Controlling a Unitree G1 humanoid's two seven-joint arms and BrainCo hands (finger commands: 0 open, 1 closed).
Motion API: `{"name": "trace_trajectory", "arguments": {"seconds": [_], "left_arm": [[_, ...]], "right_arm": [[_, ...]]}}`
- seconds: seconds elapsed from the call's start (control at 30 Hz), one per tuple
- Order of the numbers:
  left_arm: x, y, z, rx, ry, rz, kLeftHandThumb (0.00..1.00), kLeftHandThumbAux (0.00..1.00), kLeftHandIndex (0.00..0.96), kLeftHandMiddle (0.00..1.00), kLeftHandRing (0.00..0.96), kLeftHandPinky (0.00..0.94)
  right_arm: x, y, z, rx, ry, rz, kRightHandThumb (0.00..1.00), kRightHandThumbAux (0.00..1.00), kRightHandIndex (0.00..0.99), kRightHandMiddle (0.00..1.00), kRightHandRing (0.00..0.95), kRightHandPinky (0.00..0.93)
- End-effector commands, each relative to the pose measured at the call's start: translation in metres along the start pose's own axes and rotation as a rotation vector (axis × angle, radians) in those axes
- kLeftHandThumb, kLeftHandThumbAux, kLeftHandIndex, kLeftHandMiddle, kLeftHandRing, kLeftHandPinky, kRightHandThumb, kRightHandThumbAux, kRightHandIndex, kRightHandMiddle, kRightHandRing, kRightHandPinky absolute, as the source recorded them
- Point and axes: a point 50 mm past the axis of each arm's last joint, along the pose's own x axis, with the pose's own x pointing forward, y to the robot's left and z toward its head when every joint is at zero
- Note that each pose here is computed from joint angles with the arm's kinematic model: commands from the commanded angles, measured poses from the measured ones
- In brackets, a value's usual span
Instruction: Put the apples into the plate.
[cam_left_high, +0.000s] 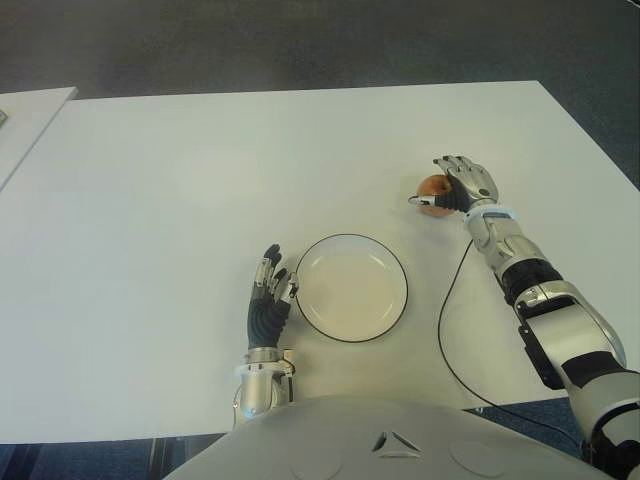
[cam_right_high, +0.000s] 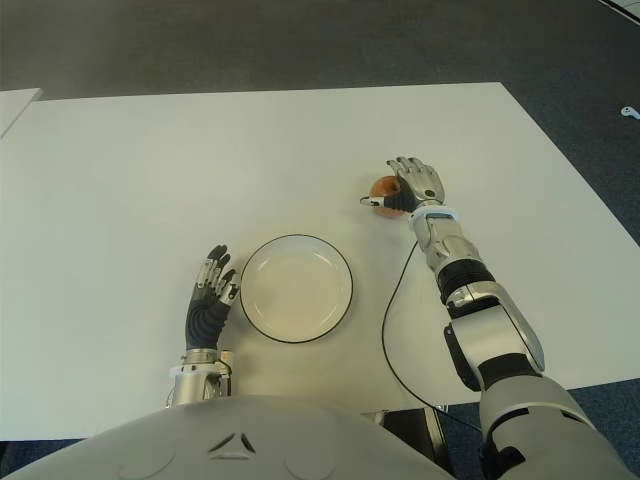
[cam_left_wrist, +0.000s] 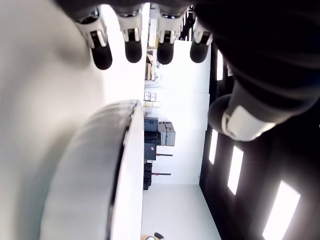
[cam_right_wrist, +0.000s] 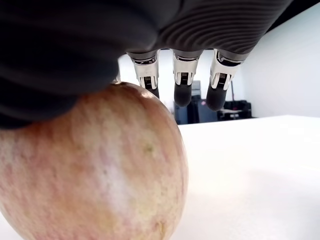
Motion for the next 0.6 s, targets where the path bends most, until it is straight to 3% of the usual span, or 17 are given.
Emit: {"name": "trace_trajectory", "arguments": {"seconds": [0.03,0.6], "left_arm": [[-0.001,-0.006,-0.005,-0.016,0.033,0.012,0.126,0.570,0.002,0.025,0.000,0.000],[-0.004,-0.009,0.004,-0.035,0.013,0.009,0.126,0.609,0.000,0.039,0.012,0.000]], "right_arm": [[-0.003,0.015,-0.001,0.017,0.021,0.049,0.206,0.305,0.000,0.000,0.000,0.000],[-0.006,0.026,0.001,0.038,0.022,0.052,0.213,0.329,0.000,0.000,0.000,0.000]]}}
